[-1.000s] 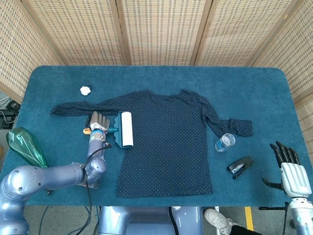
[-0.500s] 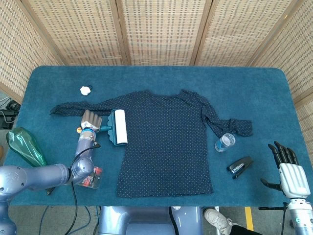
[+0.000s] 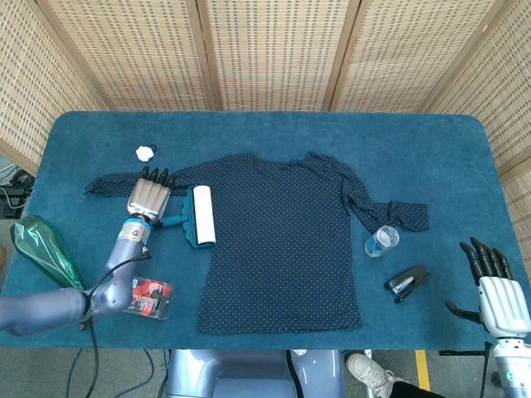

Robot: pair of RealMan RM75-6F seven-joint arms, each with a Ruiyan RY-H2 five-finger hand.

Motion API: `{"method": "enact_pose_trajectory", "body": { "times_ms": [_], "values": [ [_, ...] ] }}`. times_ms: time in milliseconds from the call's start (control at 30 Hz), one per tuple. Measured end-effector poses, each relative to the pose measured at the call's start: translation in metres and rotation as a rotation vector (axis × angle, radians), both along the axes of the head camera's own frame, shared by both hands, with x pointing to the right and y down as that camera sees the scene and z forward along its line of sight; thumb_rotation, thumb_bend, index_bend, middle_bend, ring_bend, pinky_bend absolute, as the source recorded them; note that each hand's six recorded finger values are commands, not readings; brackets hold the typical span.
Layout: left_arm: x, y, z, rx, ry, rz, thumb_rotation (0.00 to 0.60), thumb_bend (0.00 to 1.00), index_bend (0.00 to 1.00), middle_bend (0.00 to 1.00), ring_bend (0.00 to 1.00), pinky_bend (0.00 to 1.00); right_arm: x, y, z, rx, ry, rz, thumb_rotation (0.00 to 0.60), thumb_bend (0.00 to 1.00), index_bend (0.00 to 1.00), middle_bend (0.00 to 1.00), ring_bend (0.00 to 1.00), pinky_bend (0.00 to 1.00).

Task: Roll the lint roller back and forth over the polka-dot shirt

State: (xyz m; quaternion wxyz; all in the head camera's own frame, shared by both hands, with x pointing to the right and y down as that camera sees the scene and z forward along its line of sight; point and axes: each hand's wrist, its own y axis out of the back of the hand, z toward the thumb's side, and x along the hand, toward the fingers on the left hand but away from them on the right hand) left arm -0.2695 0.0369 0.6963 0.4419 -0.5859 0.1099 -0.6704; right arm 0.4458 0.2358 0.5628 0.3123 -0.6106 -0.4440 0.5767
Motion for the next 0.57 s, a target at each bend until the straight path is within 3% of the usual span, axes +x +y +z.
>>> {"method": "enact_pose_trajectory", "body": {
  "times_ms": [233,367,567],
  "values": [
    [-0.028,0.032,-0.045,0.159,0.225,-0.028,0.600,0.18,0.00,0.00,0.00,0.00,-0.004,0.000,-0.004,0.015,-0.007,-0.010,0.600,0.07,0.00,0.00,0.00,0.00],
    [-0.061,0.067,-0.066,0.216,0.350,-0.122,0.600,0.18,0.00,0.00,0.00,0.00,-0.007,0.001,-0.005,0.018,-0.007,-0.022,0.600,0.07,0.00,0.00,0.00,0.00],
    [-0.102,0.115,-0.082,0.256,0.388,-0.213,0.600,0.18,0.00,0.00,0.00,0.00,-0.010,0.001,-0.008,0.036,-0.009,-0.032,0.600,0.07,0.00,0.00,0.00,0.00]
  ]
}}
